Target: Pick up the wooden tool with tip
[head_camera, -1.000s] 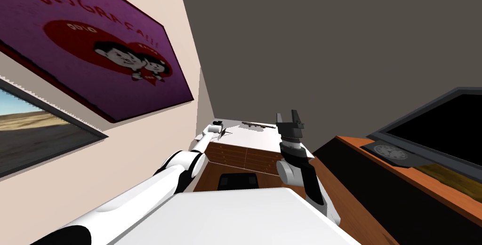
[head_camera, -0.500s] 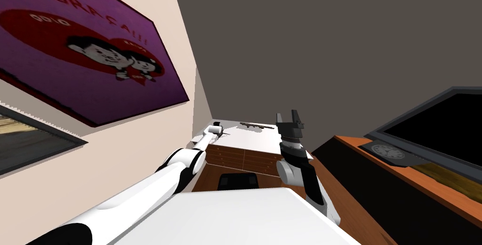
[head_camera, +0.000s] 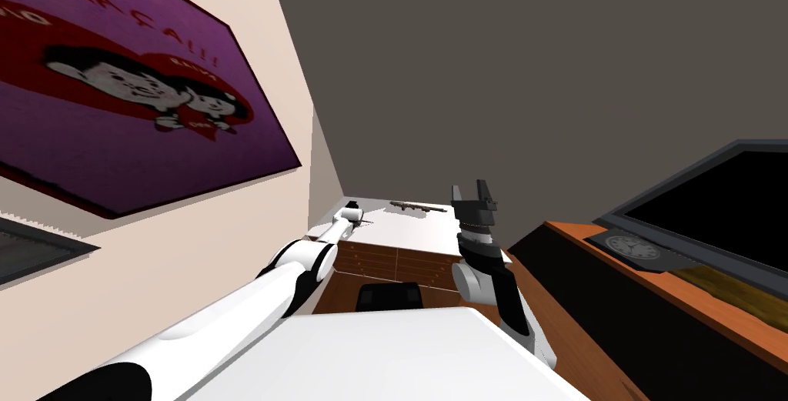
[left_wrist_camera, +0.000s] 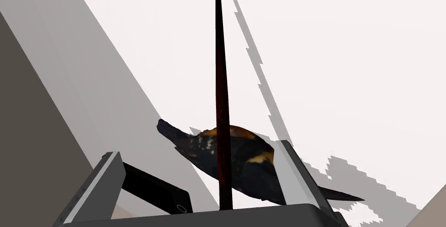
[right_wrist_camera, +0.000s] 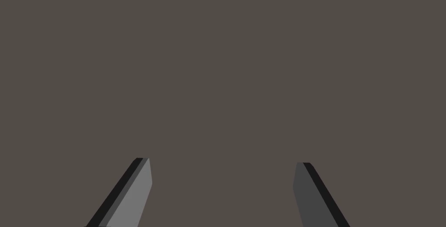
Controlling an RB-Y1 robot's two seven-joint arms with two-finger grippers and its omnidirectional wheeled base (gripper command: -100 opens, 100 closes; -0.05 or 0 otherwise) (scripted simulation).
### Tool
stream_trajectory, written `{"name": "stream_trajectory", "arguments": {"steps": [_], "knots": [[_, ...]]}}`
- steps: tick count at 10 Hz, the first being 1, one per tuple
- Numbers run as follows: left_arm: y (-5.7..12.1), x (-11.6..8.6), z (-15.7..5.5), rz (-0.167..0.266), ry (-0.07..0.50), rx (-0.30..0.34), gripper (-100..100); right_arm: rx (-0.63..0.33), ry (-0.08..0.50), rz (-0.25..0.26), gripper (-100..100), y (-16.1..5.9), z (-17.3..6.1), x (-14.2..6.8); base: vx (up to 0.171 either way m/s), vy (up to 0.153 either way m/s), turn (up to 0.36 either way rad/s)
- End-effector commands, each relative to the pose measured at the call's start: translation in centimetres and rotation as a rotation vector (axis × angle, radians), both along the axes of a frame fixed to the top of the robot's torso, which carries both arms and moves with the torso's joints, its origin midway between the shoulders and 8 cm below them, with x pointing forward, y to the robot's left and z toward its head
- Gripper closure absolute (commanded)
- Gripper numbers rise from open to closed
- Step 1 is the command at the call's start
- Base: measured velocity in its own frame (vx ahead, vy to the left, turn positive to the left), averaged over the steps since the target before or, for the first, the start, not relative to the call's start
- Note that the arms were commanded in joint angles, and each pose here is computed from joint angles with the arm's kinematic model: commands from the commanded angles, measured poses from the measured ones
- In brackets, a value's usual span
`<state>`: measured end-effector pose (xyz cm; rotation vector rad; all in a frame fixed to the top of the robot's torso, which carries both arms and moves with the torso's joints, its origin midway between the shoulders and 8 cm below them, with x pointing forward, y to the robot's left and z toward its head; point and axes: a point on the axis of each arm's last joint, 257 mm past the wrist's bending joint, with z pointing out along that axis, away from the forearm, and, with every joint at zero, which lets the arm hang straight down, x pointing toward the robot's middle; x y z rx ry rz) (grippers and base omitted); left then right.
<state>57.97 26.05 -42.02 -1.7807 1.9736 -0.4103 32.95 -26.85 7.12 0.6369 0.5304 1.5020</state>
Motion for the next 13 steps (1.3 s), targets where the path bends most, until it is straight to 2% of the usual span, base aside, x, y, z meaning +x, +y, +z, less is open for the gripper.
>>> {"name": "stream_trajectory", "arguments": {"steps": [1,2,3,4,8,9,10,12,13], "knots": [[0.1,-0.5,-0.9,0.002,-0.002,-0.001,-100,0.000,0.000,0.000,0,0.0,0.0,0.0,0.048,0.001,-0.013],[0.2,-0.8,-1.5,0.003,-0.004,-0.001,-100,0.000,0.000,0.000,0,0.0,0.0,0.0,0.078,0.004,-0.014],[0.1,-0.6,-1.1,0.002,0.000,0.000,-100,0.000,0.000,0.000,0,0.0,0.0,0.0,0.004,0.010,-0.026],[0.1,-0.6,-1.2,0.002,-0.003,-0.001,100,0.000,0.000,0.000,0,0.0,0.0,0.0,0.000,0.000,0.000],[0.1,-0.6,-1.1,0.002,-0.003,0.000,100,0.000,0.000,0.000,0,0.0,0.0,0.0,-0.001,0.000,0.002],[0.1,-0.6,-1.1,0.002,-0.003,0.000,0,0.000,0.000,0.000,0,0.0,0.0,0.0,0.000,0.000,0.000],[0.1,-0.2,-0.4,0.001,-0.001,0.000,100,0.000,0.000,0.000,0,0.0,0.0,0.0,-0.033,0.005,0.031],[0.0,-0.1,-0.2,0.001,-0.004,-0.001,100,0.000,0.000,0.000,0,0.0,0.0,0.0,-0.041,-0.010,0.016],[0.0,-0.1,-0.2,0.001,-0.002,0.000,0,0.000,0.000,0.000,0,0.0,0.0,0.0,0.000,0.000,0.000]]}}
